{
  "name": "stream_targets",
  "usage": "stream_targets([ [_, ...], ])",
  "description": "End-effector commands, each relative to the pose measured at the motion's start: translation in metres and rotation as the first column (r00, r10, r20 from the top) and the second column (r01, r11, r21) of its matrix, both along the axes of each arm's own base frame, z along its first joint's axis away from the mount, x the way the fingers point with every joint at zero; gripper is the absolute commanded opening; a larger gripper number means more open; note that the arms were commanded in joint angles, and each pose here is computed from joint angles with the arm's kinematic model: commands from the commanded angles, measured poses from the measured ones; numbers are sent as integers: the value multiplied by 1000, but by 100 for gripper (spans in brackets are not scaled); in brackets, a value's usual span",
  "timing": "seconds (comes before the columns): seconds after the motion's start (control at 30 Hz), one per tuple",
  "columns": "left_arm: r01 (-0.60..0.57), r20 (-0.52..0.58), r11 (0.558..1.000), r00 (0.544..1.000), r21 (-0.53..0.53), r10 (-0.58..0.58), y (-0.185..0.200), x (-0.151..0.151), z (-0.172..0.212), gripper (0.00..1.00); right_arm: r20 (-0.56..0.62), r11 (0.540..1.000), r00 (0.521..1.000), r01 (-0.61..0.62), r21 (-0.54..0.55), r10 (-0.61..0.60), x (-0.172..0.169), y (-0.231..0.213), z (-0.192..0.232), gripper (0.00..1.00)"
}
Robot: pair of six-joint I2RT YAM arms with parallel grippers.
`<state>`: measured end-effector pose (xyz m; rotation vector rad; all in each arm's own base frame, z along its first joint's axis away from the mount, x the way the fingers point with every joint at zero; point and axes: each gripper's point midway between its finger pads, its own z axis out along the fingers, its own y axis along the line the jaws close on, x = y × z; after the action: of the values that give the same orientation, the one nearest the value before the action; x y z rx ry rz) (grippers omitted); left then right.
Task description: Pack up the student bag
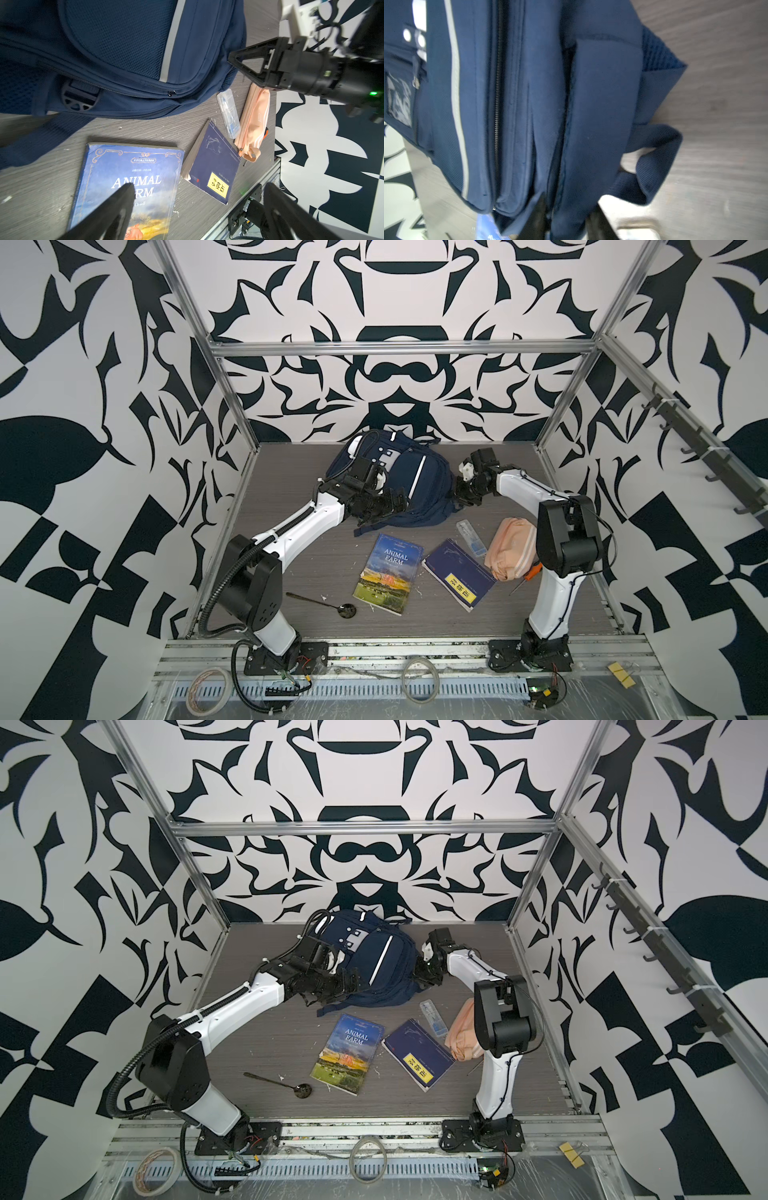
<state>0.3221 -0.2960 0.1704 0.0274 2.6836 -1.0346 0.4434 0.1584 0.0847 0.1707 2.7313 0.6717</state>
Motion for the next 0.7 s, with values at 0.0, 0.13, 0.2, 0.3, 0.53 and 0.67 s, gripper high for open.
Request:
stream_targets([
  [0.0,-22,6,999,1000,-34,22,6,13,12,99,85,996,994,-72,-50,76,-1,17,33,15],
  [0.13,-74,-14,996,997,-48,73,27,23,10,99,173,991,976,-126,-48,132,-14,41,70,0],
  [0.2,-97,-25,994,995,-48,96,39,27,7,99,243,984,954,-171,-43,176,-23,59,99,0],
  [0.3,-131,-33,990,991,-49,130,56,31,5,99,307,969,921,-243,-31,241,-45,88,134,0],
  [0.53,-207,-24,978,978,-33,206,95,42,3,100,299,942,899,-335,1,319,-115,129,147,0],
  [0.67,-215,-7,977,977,14,215,108,39,-2,99,223,937,915,-348,21,335,-157,131,122,11],
])
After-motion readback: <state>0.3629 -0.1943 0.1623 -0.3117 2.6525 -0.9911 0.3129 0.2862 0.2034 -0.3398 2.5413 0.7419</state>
